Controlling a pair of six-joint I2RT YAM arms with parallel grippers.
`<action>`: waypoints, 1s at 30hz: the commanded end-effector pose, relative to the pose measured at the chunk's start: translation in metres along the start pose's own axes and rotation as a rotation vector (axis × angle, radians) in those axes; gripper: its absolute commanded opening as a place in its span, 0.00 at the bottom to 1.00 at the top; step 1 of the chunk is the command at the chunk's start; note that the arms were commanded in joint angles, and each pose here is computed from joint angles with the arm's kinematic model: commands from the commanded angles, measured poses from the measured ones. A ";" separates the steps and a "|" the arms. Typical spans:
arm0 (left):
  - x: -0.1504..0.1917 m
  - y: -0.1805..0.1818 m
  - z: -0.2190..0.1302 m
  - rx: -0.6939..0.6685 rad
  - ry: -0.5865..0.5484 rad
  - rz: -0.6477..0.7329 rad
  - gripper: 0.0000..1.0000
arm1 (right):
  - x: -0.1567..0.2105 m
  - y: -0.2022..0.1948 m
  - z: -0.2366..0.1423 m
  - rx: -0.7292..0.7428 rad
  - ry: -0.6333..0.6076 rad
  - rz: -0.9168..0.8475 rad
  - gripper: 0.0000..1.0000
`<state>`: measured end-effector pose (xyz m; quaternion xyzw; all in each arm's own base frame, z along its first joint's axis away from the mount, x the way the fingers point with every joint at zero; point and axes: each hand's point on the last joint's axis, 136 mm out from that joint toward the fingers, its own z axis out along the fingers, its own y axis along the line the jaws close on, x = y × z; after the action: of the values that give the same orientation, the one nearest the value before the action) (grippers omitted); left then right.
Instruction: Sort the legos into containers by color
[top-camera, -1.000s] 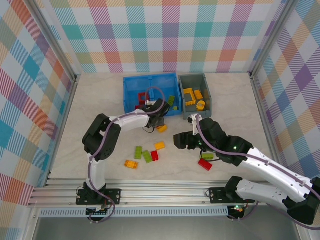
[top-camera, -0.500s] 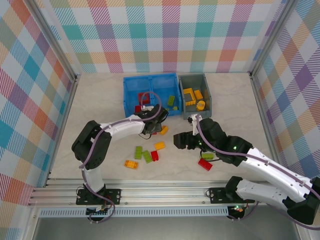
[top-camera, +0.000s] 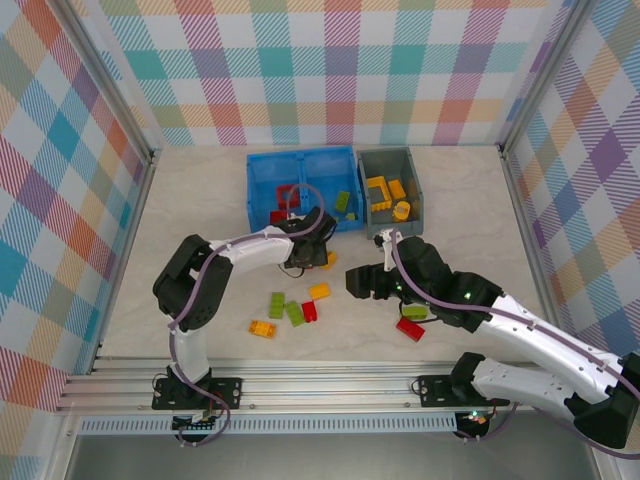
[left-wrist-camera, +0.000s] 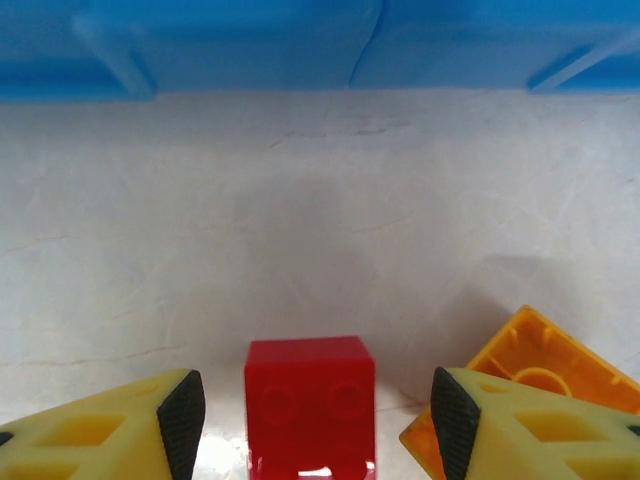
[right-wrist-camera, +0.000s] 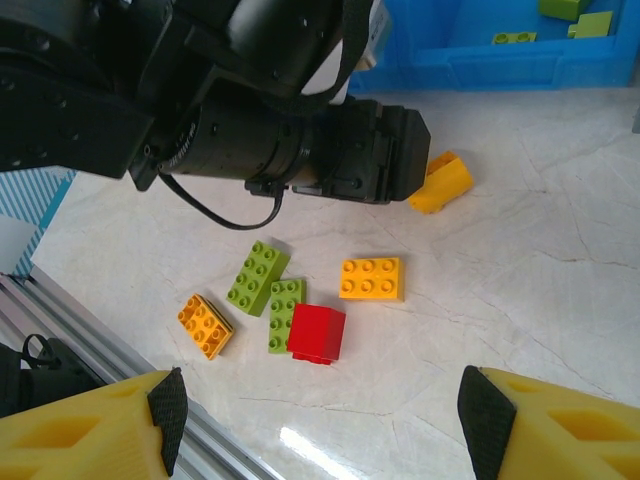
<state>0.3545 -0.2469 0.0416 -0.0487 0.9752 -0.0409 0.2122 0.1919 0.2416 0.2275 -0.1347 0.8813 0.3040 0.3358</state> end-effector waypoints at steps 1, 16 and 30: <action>0.009 0.001 0.010 -0.009 0.060 0.033 0.60 | -0.001 0.004 -0.003 -0.025 -0.013 0.006 0.74; 0.025 0.027 0.004 -0.069 0.052 -0.001 0.40 | -0.001 0.007 0.001 -0.035 -0.009 0.007 0.74; -0.027 0.047 -0.072 -0.089 -0.094 -0.004 0.30 | -0.010 0.039 0.010 -0.118 0.000 -0.080 0.73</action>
<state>0.3357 -0.2131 0.0658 -0.0563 0.9743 -0.0069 0.2179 0.1877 0.2544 0.2205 -0.1547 0.8822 0.3092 0.3197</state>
